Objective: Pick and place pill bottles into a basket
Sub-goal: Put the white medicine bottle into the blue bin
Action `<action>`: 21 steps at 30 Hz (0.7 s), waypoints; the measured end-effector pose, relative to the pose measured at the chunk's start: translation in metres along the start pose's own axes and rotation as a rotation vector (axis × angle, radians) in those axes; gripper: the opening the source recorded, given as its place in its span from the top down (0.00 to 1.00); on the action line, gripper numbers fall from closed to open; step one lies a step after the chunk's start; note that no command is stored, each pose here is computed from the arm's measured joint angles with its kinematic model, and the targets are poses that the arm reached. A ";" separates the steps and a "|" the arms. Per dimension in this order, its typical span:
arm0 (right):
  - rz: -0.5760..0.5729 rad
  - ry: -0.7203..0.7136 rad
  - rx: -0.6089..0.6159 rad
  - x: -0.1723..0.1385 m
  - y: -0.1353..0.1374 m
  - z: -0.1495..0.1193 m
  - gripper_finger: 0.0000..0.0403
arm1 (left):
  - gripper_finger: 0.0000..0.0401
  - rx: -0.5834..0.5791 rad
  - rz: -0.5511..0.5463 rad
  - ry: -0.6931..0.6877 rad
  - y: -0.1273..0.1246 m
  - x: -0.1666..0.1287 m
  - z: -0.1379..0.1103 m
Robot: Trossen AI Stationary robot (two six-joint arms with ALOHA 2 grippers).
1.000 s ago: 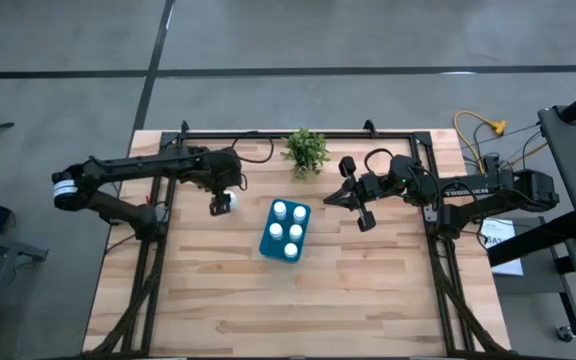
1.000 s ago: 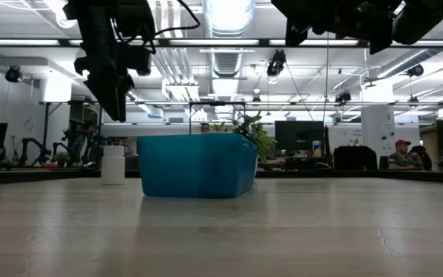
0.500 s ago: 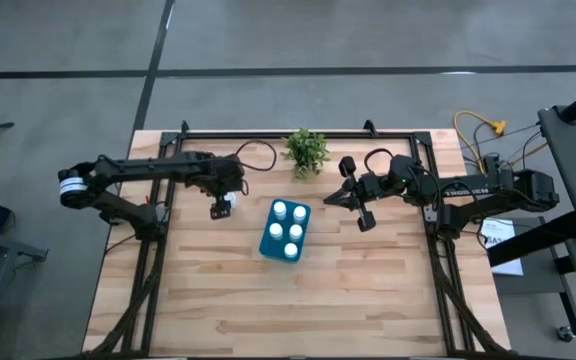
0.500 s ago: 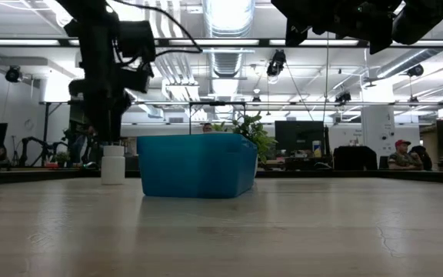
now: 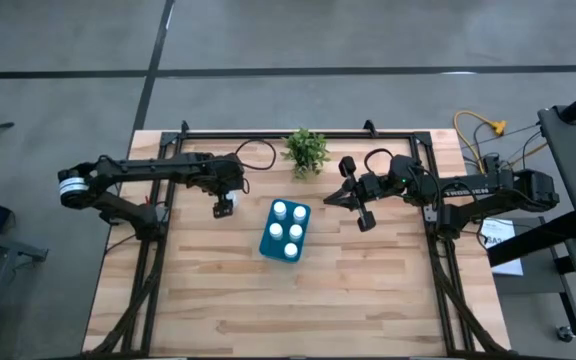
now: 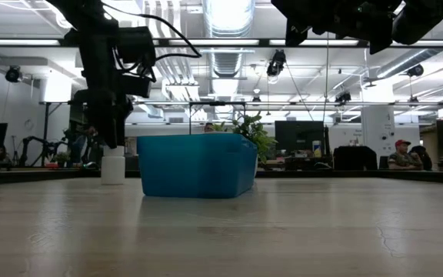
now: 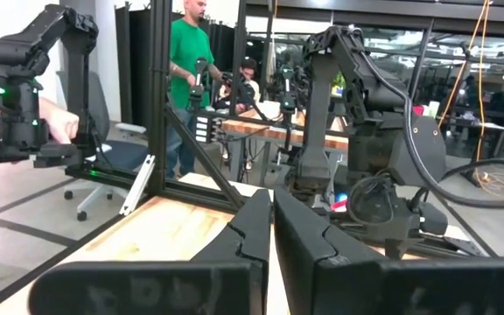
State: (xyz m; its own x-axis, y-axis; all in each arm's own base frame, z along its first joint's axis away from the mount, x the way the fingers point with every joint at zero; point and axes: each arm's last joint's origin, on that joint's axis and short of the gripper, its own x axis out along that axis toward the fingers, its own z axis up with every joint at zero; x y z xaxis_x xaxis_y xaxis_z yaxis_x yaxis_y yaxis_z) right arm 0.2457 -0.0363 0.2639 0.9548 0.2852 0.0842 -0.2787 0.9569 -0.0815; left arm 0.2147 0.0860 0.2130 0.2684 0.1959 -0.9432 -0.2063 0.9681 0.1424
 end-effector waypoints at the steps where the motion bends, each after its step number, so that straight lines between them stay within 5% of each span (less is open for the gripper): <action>1: 0.000 0.000 0.000 0.000 0.000 0.000 0.98 | 0.26 -0.002 0.001 0.002 0.001 0.000 0.000; 21: 0.000 0.001 0.001 0.000 0.000 0.000 0.98 | 0.26 0.012 -0.024 0.092 0.002 0.029 0.005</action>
State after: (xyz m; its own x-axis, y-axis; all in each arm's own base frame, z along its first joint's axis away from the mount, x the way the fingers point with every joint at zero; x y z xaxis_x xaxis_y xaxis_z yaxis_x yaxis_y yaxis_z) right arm 0.2457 -0.0363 0.2638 0.9547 0.2856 0.0835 -0.2792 0.9569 -0.0802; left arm 0.2265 0.0945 0.1873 0.1856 0.1576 -0.9699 -0.1896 0.9742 0.1220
